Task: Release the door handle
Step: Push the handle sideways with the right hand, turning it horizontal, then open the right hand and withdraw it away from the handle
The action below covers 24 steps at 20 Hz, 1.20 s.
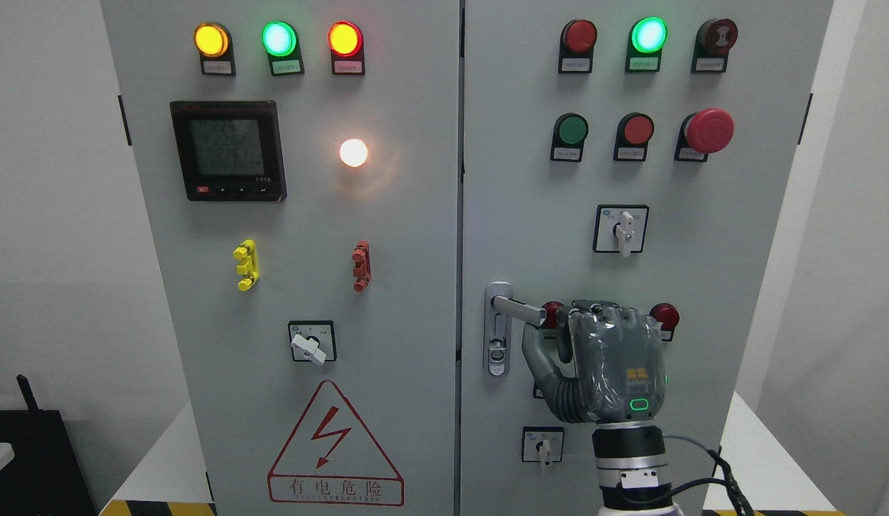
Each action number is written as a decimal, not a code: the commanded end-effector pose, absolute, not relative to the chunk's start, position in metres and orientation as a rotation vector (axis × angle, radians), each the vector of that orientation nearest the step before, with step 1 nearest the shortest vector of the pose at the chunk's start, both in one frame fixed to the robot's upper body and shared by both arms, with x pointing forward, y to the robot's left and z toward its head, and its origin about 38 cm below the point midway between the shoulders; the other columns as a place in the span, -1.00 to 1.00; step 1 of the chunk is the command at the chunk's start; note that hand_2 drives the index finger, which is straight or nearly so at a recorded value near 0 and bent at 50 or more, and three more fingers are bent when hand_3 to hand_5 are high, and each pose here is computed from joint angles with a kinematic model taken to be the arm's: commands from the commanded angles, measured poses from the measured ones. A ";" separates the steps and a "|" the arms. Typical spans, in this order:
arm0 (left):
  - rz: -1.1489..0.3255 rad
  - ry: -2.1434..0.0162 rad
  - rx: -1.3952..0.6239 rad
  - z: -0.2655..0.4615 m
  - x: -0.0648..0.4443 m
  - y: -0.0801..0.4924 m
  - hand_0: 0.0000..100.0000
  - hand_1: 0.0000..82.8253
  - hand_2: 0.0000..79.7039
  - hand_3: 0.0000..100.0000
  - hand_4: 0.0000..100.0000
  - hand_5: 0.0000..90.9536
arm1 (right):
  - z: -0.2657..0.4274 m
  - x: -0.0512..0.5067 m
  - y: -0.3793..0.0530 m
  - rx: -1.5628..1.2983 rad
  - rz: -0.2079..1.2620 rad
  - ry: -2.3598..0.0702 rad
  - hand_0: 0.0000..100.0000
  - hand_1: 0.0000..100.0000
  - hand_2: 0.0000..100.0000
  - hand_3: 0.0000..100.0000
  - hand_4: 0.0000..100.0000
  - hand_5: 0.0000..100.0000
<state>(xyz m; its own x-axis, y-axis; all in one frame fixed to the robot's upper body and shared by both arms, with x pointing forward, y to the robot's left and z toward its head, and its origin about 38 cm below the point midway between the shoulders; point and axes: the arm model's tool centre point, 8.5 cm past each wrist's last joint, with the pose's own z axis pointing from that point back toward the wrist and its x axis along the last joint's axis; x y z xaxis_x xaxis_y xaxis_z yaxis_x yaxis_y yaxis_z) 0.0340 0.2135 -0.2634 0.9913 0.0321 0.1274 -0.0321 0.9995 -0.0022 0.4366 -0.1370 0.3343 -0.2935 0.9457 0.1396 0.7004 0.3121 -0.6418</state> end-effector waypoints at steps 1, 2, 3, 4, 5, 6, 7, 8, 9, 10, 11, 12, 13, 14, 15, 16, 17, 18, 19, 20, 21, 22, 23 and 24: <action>0.005 -0.138 0.000 -0.263 0.037 0.213 -0.76 -0.06 -1.00 -1.00 -1.00 -1.00 | 0.329 0.435 -0.135 -1.445 0.660 -2.081 0.14 0.03 1.00 1.00 1.00 0.98; 0.005 -0.138 0.000 -0.263 0.037 0.213 -0.76 -0.06 -1.00 -1.00 -1.00 -1.00 | 0.328 0.435 -0.135 -1.445 0.664 -2.080 0.14 0.03 1.00 1.00 1.00 0.98; 0.005 -0.138 0.000 -0.263 0.037 0.213 -0.76 -0.06 -1.00 -1.00 -1.00 -1.00 | 0.328 0.435 -0.135 -1.444 0.665 -2.081 0.15 0.03 1.00 1.00 1.00 0.98; 0.005 -0.138 0.000 -0.263 0.037 0.213 -0.76 -0.06 -1.00 -1.00 -1.00 -1.00 | 0.325 0.434 -0.135 -1.440 0.672 -2.075 0.15 0.03 1.00 1.00 1.00 0.98; 0.005 -0.139 0.000 -0.263 0.038 0.213 -0.76 -0.06 -1.00 -1.00 -1.00 -1.00 | 0.323 0.434 -0.135 -1.438 0.674 -2.071 0.15 0.03 1.00 1.00 1.00 0.98; 0.005 -0.138 0.000 -0.263 0.037 0.213 -0.76 -0.06 -1.00 -1.00 -1.00 -1.00 | 0.323 0.433 -0.135 -1.439 0.672 -2.074 0.15 0.04 1.00 1.00 1.00 0.99; 0.005 -0.138 0.000 -0.263 0.037 0.213 -0.76 -0.06 -1.00 -1.00 -1.00 -1.00 | 0.322 0.432 -0.136 -1.439 0.673 -2.072 0.15 0.04 1.00 1.00 1.00 0.99; 0.005 -0.138 0.000 -0.263 0.037 0.213 -0.76 -0.06 -1.00 -1.00 -1.00 -1.00 | 0.321 0.430 -0.137 -1.439 0.671 -2.073 0.15 0.04 1.00 1.00 1.00 0.99; 0.005 -0.139 0.000 -0.263 0.038 0.213 -0.76 -0.06 -1.00 -1.00 -1.00 -1.00 | 0.320 0.427 -0.140 -1.449 0.673 -2.074 0.15 0.04 1.00 1.00 1.00 0.99; 0.005 -0.138 0.000 -0.263 0.037 0.213 -0.76 -0.06 -1.00 -1.00 -1.00 -1.00 | 0.318 0.424 -0.144 -1.463 0.675 -2.075 0.16 0.05 1.00 1.00 1.00 0.99; 0.005 -0.138 0.000 -0.263 0.037 0.213 -0.76 -0.06 -1.00 -1.00 -1.00 -1.00 | 0.316 0.420 -0.147 -1.474 0.677 -2.081 0.16 0.05 1.00 1.00 1.00 0.99; 0.005 -0.138 0.000 -0.263 0.037 0.213 -0.76 -0.06 -1.00 -1.00 -1.00 -1.00 | 0.314 0.415 -0.151 -1.488 0.685 -2.088 0.17 0.06 1.00 1.00 1.00 0.98; 0.005 -0.138 0.000 -0.263 0.037 0.213 -0.76 -0.06 -1.00 -1.00 -1.00 -1.00 | 0.308 0.409 -0.157 -1.502 0.699 -2.089 0.18 0.05 0.95 1.00 1.00 0.98; 0.005 -0.138 0.000 -0.263 0.037 0.213 -0.76 -0.06 -1.00 -1.00 -1.00 -1.00 | 0.301 0.402 -0.164 -1.515 0.716 -2.077 0.18 0.05 0.92 1.00 1.00 0.97; 0.005 -0.138 0.000 -0.263 0.037 0.213 -0.76 -0.06 -1.00 -1.00 -1.00 -1.00 | 0.294 0.394 -0.171 -1.524 0.741 -2.065 0.18 0.04 0.73 1.00 0.95 0.94; 0.005 -0.138 0.000 -0.263 0.037 0.213 -0.76 -0.06 -1.00 -1.00 -1.00 -1.00 | 0.289 0.390 -0.175 -1.529 0.757 -2.060 0.18 0.04 0.48 1.00 0.78 0.84; 0.005 -0.138 0.000 -0.263 0.037 0.213 -0.76 -0.06 -1.00 -1.00 -1.00 -1.00 | 0.287 0.386 -0.180 -1.538 0.773 -2.059 0.17 0.03 0.37 1.00 0.69 0.72; 0.005 -0.138 0.000 -0.263 0.037 0.213 -0.76 -0.06 -1.00 -1.00 -1.00 -1.00 | 0.286 0.383 -0.186 -1.544 0.766 -2.053 0.15 -0.03 -0.06 0.54 0.30 0.30; 0.005 -0.138 0.000 -0.263 0.037 0.213 -0.76 -0.06 -1.00 -1.00 -1.00 -1.00 | 0.286 0.380 -0.192 -1.543 0.748 -2.056 0.15 -0.08 -0.27 0.29 0.05 0.04; 0.005 -0.138 0.000 -0.263 0.037 0.213 -0.76 -0.06 -1.00 -1.00 -1.00 -1.00 | 0.287 0.376 -0.196 -1.530 0.733 -2.074 0.15 -0.10 -0.34 0.14 -0.06 -0.13; 0.005 -0.138 0.000 -0.263 0.037 0.213 -0.76 -0.06 -1.00 -1.00 -1.00 -1.00 | 0.286 0.374 -0.199 -1.502 0.733 -2.096 0.16 -0.18 -0.52 -0.19 -0.35 -0.47; 0.005 -0.138 0.000 -0.263 0.037 0.213 -0.76 -0.06 -1.00 -1.00 -1.00 -1.00 | 0.286 0.372 -0.200 -1.479 0.735 -2.120 0.18 -0.32 -0.72 -0.51 -0.61 -0.73; 0.005 -0.138 0.000 -0.263 0.037 0.213 -0.76 -0.06 -1.00 -1.00 -1.00 -1.00 | 0.286 0.370 -0.202 -1.468 0.742 -2.139 0.17 -0.36 -0.77 -0.59 -0.67 -0.80; 0.005 -0.138 0.000 -0.263 0.037 0.213 -0.76 -0.06 -1.00 -1.00 -1.00 -1.00 | 0.284 0.369 -0.202 -1.460 0.754 -2.149 0.11 -0.49 -0.96 -0.88 -0.97 -1.00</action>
<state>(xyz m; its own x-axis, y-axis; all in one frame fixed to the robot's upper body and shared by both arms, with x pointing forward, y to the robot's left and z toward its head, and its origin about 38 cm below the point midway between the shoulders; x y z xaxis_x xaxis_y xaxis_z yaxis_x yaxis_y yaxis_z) 0.0341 0.2135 -0.2634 0.9913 0.0321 0.1276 -0.0321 0.9995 -0.0022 0.3911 -0.1706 0.2768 -0.3454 0.9346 0.0848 0.6687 0.3085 -0.6766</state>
